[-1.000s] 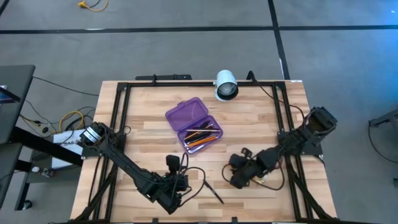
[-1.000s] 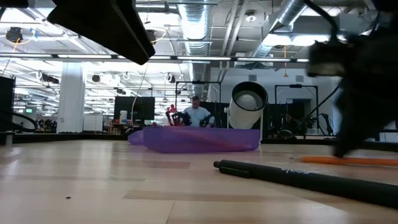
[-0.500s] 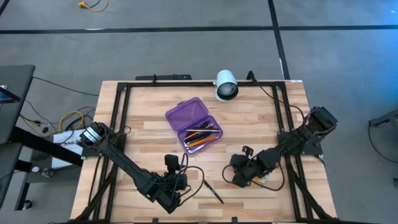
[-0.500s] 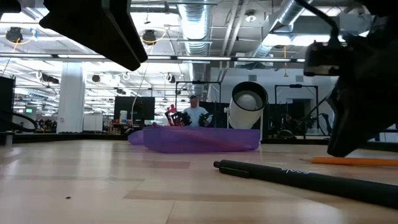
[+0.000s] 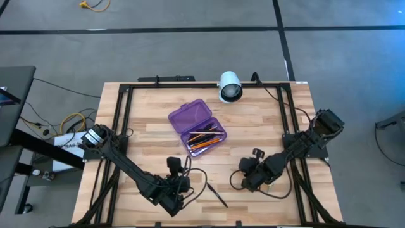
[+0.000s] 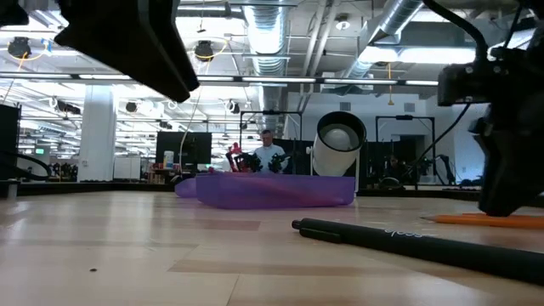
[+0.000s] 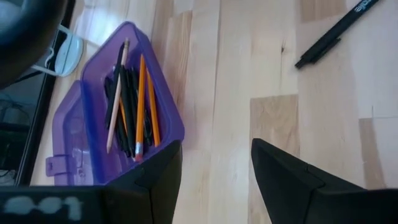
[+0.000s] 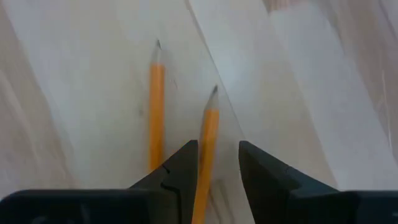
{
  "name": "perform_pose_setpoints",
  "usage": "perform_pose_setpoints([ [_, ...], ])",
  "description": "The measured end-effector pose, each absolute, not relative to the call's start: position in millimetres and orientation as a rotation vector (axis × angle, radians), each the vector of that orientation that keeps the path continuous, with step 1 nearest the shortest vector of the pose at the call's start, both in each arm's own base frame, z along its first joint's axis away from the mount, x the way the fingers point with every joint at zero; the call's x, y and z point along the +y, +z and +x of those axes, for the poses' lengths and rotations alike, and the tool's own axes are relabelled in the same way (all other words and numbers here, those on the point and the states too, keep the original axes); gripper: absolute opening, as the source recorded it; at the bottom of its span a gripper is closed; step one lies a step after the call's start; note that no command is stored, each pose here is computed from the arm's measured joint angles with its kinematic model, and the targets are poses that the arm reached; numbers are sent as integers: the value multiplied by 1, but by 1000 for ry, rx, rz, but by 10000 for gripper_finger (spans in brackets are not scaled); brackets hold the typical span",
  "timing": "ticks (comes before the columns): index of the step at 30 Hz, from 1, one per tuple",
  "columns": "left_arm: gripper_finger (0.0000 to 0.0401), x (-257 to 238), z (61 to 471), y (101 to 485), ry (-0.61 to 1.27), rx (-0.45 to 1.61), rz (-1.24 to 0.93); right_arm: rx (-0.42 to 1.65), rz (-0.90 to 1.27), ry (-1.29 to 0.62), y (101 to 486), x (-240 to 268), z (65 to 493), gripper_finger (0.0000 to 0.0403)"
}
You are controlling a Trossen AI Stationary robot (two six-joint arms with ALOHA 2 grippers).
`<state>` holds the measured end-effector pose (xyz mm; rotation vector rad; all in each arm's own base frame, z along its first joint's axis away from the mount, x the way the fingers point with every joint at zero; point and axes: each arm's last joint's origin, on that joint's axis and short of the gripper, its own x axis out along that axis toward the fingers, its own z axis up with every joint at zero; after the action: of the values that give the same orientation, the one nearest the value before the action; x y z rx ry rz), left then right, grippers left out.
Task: Pick & place school supplies into a supply box
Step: Put the orange pencil into the purple supply box
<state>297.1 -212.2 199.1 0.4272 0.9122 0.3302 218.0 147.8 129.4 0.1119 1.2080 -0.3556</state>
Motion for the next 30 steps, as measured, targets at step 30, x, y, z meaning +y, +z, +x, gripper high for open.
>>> perform_pose_setpoints([
  [30, 184, -209, 294, 191, 346, 933, 399, 1497, 225, -368, 129, 165, 183, 111],
])
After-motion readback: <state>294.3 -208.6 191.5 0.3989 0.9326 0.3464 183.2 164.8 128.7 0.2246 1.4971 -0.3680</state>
